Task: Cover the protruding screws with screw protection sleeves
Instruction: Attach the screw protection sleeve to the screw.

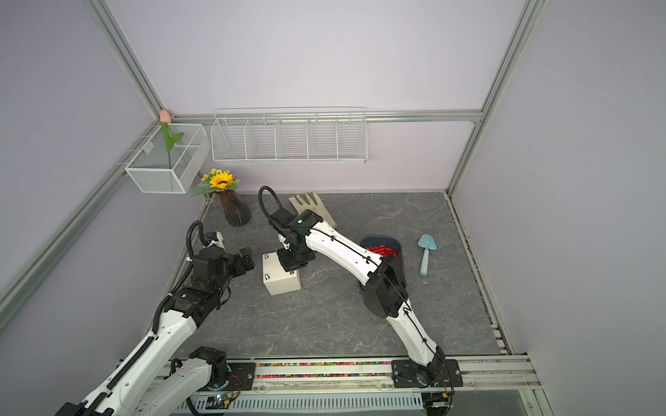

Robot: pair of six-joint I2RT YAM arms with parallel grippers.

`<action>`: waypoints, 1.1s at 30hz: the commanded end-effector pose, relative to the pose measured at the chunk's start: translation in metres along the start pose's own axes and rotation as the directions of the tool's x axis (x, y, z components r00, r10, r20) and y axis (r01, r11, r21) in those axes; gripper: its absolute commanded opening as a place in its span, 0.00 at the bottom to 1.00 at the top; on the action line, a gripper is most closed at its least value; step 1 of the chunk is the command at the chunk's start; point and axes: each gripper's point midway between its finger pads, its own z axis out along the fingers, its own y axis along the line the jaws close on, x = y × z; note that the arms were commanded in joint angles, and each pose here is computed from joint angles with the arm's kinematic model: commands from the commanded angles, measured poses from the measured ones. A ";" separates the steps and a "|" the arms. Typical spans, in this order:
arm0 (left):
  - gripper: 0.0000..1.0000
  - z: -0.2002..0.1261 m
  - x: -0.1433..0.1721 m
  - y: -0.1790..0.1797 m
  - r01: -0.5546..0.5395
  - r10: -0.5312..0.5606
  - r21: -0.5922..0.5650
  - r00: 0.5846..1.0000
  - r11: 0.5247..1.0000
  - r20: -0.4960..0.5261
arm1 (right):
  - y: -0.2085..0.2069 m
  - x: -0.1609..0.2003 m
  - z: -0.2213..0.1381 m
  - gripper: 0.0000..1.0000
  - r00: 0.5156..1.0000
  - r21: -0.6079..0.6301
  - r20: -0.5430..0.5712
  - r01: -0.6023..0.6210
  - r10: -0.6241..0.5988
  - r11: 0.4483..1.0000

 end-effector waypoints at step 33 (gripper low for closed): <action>0.99 -0.003 0.001 0.008 0.001 -0.001 -0.028 1.000 1.000 0.016 | -0.020 0.010 0.016 0.11 0.999 0.052 -0.046 -0.022 0.024 0.998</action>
